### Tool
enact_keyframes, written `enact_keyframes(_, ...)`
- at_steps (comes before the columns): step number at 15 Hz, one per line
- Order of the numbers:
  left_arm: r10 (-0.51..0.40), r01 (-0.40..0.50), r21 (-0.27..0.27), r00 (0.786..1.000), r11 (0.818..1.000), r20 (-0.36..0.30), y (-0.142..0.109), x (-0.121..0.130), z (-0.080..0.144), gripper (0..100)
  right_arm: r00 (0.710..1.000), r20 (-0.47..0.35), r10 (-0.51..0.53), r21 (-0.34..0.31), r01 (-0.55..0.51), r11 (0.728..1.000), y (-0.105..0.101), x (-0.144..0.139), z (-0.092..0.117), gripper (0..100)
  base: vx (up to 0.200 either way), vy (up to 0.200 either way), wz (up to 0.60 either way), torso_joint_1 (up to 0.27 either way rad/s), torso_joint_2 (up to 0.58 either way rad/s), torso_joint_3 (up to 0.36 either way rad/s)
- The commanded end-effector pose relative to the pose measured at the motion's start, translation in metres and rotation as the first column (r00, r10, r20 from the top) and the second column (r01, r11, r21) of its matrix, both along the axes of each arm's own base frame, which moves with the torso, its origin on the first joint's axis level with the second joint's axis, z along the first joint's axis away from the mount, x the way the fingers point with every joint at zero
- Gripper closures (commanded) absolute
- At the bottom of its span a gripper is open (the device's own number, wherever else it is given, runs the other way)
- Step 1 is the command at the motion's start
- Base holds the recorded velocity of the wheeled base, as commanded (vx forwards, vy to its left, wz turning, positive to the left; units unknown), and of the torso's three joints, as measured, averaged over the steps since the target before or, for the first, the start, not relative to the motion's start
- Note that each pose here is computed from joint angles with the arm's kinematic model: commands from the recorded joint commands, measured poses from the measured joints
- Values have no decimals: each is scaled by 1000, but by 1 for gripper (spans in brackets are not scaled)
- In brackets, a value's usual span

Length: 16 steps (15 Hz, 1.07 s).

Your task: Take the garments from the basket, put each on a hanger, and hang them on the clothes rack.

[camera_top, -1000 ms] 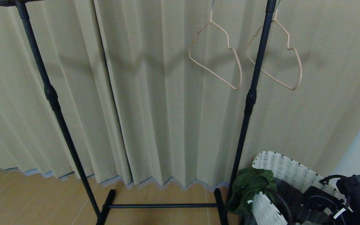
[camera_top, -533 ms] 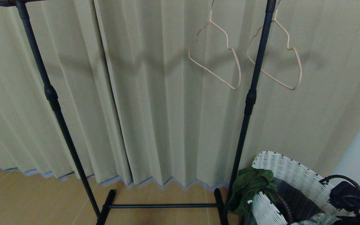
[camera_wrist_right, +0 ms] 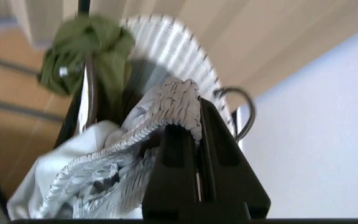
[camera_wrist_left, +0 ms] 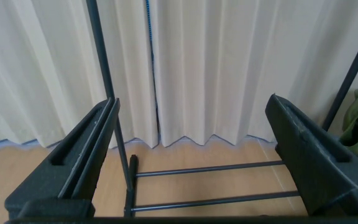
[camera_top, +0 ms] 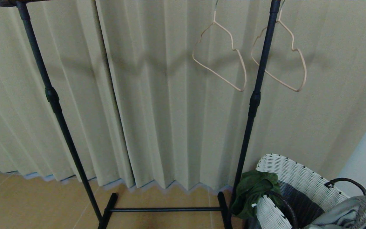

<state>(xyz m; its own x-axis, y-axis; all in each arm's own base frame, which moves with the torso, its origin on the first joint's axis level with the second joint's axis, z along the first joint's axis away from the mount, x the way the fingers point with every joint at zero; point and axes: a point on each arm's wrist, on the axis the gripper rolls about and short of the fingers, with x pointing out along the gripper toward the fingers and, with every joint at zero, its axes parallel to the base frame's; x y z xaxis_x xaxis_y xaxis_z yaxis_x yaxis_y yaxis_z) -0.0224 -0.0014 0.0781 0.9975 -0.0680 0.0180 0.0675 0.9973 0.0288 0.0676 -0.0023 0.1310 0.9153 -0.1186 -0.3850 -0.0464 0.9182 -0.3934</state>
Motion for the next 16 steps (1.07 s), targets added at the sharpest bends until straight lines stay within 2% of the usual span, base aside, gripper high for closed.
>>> enact_keyframes(1, 1, -1, -2, 1000, 1000, 0, 0, 0, 0, 0, 998, 64, 3, 1, -3, 1000, 0, -8, 5, 100, -200, 0, 0, 7, 7, 2)
enact_keyframes(8, 1, -1, -2, 1000, 1000, -1, 0, 0, 0, 0, 997, 73, 9, 3, -9, 1000, 0, -9, 6, 100, -200, 0, 0, 4, 3, 0)
enact_keyframes(15, 1, -1, -2, 1000, 1000, -1, 0, 0, 0, 0, 998, 70, 9, 2, -10, 1000, 0, -9, 5, 100, 0, 0, 0, 0, 0, 0)
enact_keyframes(16, 2, -2, -2, 1000, 1000, -1, 0, 0, 0, 0, 997, 70, 11, 2, -11, 1000, 0, -9, 5, 100, 0, 200, 0, 2, 2, -2)
